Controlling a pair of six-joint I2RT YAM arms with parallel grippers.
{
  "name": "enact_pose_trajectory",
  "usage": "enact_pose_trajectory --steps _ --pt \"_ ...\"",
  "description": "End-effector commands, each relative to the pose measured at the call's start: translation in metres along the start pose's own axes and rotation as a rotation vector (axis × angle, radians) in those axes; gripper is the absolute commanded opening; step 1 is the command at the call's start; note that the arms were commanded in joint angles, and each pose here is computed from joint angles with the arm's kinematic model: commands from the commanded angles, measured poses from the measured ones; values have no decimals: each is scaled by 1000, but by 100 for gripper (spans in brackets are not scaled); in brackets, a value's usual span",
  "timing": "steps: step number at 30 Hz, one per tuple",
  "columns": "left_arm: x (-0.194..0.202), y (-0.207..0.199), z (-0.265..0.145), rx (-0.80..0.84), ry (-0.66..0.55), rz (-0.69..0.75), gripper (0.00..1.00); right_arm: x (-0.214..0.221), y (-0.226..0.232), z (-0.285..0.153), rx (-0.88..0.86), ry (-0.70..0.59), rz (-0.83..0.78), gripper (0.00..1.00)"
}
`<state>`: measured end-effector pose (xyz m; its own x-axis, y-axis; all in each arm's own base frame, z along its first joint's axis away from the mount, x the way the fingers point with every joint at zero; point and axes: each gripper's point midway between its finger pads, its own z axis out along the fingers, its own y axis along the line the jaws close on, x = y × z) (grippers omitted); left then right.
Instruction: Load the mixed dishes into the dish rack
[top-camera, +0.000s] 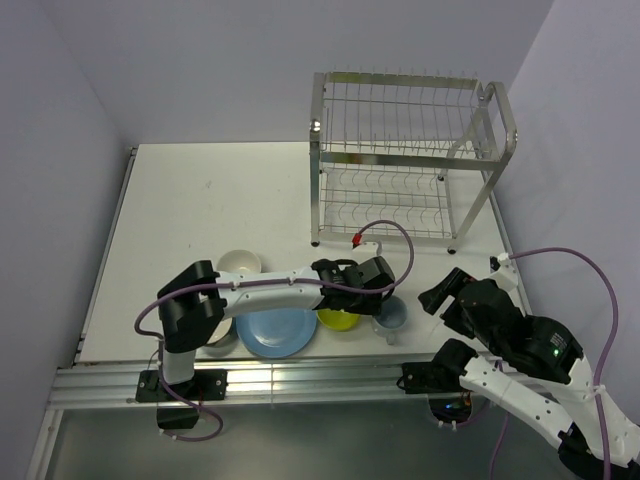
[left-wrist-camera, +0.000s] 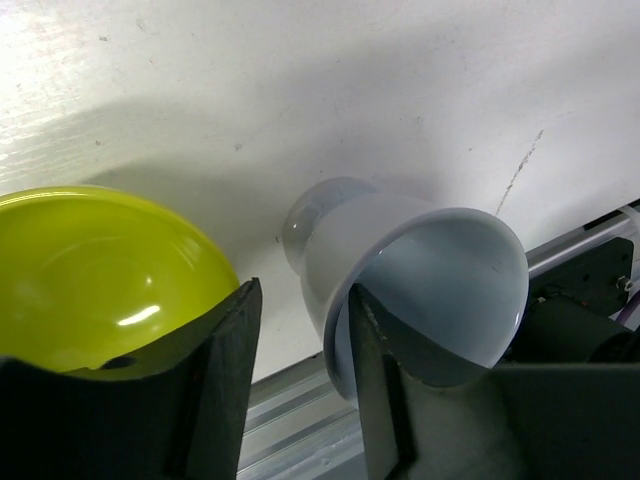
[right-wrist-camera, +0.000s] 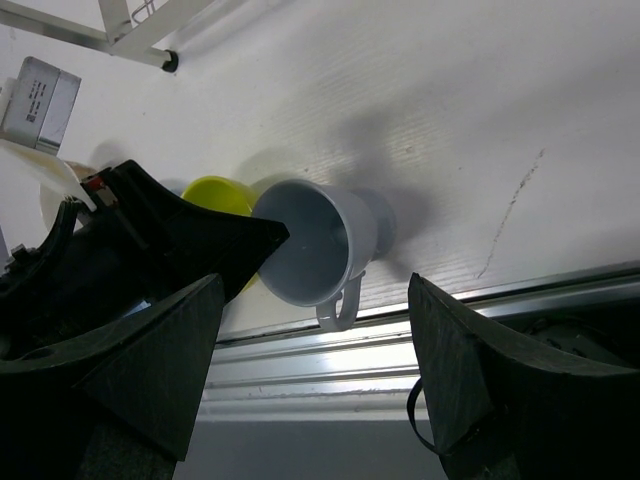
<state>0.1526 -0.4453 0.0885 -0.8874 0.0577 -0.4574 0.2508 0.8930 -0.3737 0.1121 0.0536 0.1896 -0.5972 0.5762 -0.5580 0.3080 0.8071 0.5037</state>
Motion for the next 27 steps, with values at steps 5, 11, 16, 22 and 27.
enact_pose_trajectory --steps 5,11,16,22,27 --pt "-8 -27 1 63 -8 4 39 -8 3 -5 -16 -30 22 82" --pt "-6 -31 7 75 4 13 24 -8 4 -7 -25 -26 17 82" --pt "-9 -35 0 108 -11 9 0 -8 8 -11 -63 -22 25 84" --pt "-23 -37 -29 182 -77 -24 0 -4 21 -15 -139 8 27 84" --pt "-46 -34 -83 283 -197 -48 0 2 36 -20 -219 49 23 84"
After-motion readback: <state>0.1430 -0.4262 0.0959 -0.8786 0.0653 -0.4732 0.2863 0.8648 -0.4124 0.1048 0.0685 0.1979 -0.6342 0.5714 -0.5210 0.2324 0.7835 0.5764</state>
